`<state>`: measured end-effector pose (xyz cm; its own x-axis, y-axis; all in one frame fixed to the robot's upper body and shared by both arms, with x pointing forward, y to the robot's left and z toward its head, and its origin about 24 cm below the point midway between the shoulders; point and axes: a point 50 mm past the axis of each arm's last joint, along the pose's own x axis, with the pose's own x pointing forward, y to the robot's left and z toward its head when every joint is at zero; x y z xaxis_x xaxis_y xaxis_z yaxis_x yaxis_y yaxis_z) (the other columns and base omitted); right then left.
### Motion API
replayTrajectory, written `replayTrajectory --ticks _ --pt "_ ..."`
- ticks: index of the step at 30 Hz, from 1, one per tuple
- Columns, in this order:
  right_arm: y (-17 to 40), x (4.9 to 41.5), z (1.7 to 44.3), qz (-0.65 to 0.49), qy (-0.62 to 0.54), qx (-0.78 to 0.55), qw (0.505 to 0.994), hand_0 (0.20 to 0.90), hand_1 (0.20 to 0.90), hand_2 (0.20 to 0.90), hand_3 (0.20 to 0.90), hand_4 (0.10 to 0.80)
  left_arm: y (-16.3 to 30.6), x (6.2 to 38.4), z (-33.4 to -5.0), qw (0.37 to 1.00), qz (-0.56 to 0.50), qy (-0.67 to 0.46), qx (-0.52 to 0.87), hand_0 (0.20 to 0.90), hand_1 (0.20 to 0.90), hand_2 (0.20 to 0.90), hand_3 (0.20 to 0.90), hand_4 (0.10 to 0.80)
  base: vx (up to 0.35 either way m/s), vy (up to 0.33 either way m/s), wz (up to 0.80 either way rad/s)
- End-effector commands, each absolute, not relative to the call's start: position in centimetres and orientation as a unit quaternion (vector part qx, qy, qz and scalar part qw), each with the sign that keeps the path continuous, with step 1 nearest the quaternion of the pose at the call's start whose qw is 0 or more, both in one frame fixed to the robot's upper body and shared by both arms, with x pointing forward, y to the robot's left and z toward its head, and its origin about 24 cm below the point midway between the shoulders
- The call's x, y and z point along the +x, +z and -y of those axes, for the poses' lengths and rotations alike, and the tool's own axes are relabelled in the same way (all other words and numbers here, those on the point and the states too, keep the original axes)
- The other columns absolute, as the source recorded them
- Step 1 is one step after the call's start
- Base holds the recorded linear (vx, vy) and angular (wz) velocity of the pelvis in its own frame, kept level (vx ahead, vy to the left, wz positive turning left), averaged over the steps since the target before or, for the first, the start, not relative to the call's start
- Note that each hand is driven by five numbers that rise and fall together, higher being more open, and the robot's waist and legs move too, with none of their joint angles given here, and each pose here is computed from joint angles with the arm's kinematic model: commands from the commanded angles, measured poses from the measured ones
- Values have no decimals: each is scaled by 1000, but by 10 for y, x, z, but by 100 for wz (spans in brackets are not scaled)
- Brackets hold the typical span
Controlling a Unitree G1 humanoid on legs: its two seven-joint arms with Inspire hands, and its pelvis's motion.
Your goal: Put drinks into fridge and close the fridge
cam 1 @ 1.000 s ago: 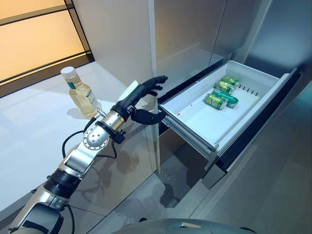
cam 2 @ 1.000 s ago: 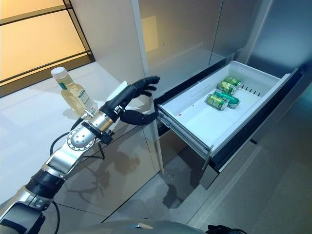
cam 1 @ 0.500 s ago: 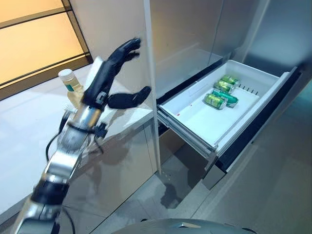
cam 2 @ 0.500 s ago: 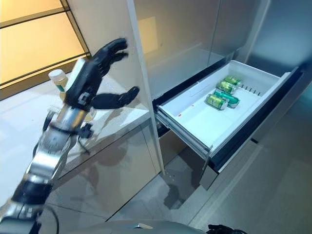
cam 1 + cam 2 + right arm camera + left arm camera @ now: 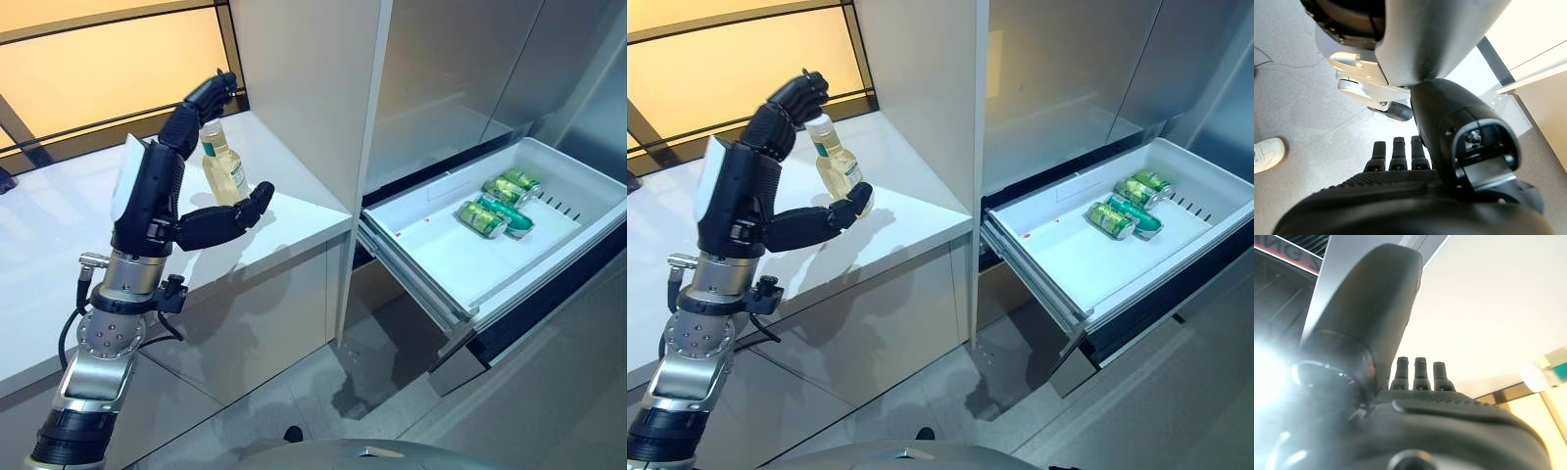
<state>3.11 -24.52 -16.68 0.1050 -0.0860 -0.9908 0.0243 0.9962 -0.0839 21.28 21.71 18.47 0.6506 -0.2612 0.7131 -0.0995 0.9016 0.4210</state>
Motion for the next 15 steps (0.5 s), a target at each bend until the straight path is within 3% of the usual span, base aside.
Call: replayTrajectory --ticks 1,15 --pt "-171 48 216 -655 10 8 755 900 900 900 900 800 236 206 -225 815 536 24 217 900 900 900 900 800 0 0 0" --pt "-171 48 219 -662 14 7 749 900 900 900 900 800 217 221 -251 858 465 105 194 900 900 900 900 800 20 -4 0"
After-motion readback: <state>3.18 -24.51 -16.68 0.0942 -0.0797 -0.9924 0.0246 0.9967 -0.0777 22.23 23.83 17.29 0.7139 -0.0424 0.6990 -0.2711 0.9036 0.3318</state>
